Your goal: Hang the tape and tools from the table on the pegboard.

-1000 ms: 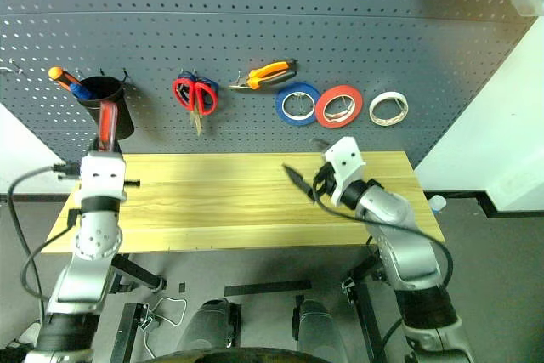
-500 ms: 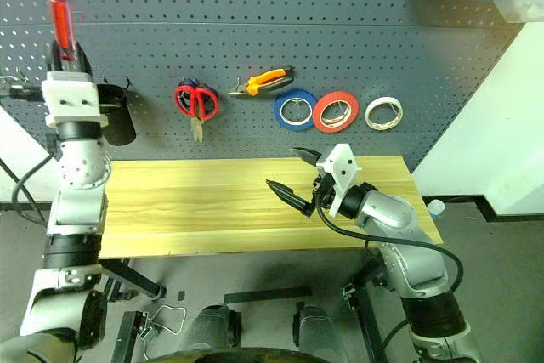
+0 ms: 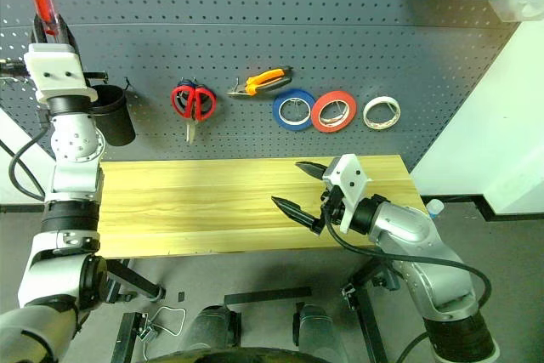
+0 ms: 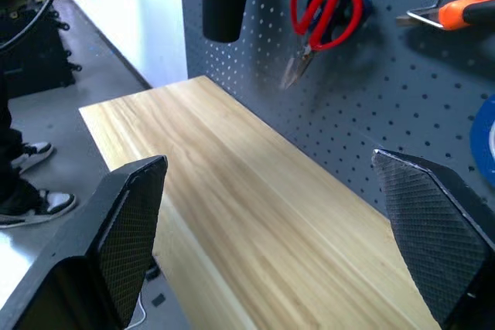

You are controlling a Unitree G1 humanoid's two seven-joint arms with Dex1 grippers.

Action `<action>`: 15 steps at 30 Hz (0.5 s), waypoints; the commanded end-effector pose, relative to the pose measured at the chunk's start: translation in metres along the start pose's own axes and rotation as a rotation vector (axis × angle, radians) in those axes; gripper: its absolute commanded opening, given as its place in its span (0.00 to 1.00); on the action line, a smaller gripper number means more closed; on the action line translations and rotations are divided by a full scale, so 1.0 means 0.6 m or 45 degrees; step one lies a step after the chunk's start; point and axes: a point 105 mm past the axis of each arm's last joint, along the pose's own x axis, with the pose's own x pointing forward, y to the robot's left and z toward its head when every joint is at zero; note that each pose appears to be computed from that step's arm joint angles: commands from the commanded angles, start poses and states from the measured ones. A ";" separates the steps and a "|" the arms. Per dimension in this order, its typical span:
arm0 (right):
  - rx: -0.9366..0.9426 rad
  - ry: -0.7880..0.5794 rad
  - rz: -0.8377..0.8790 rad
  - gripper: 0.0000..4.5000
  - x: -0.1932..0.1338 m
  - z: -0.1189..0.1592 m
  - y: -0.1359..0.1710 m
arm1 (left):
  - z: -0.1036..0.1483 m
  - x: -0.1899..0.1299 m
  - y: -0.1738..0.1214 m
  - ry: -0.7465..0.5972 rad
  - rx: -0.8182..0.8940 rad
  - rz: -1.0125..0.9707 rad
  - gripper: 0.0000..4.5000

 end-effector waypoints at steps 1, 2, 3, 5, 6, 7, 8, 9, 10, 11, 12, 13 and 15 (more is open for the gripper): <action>-0.037 -0.028 0.005 1.00 -0.011 0.027 0.004 | 0.015 0.015 0.013 -0.053 -0.030 0.046 0.16; -0.031 -0.018 0.007 1.00 -0.013 0.028 0.006 | 0.013 0.016 0.012 -0.046 -0.032 0.045 0.16; -0.024 -0.005 0.012 1.00 -0.015 0.028 0.008 | 0.008 0.017 0.013 -0.037 -0.032 0.048 0.16; -0.012 0.017 0.026 1.00 -0.020 0.029 0.013 | 0.004 0.019 0.017 -0.028 -0.029 0.054 0.16; -0.007 0.026 0.031 1.00 -0.025 0.030 0.015 | 0.004 0.020 0.020 -0.025 -0.028 0.063 0.16; -0.004 0.033 0.033 1.00 -0.029 0.031 0.017 | 0.004 0.021 0.022 -0.025 -0.026 0.068 0.16; 0.001 0.041 0.035 1.00 -0.031 0.032 0.018 | 0.003 0.022 0.026 -0.025 -0.017 0.076 0.16; 0.006 0.049 0.037 1.00 -0.033 0.032 0.020 | 0.000 0.024 0.030 -0.016 -0.015 0.085 0.16; 0.011 0.056 0.041 1.00 -0.035 0.033 0.022 | -0.002 0.026 0.032 -0.011 -0.013 0.091 0.16; 0.015 0.064 0.044 1.00 -0.037 0.033 0.023 | -0.003 0.028 0.035 -0.008 -0.009 0.096 0.16; 0.018 0.069 0.046 1.00 -0.039 0.033 0.024 | -0.004 0.029 0.036 -0.009 -0.007 0.100 0.16; 0.022 0.077 0.045 1.00 -0.040 0.033 0.025 | -0.004 0.030 0.037 -0.010 -0.002 0.103 0.16; 0.028 0.096 0.040 1.00 -0.045 0.031 0.024 | -0.004 0.029 0.043 -0.012 0.008 0.123 0.16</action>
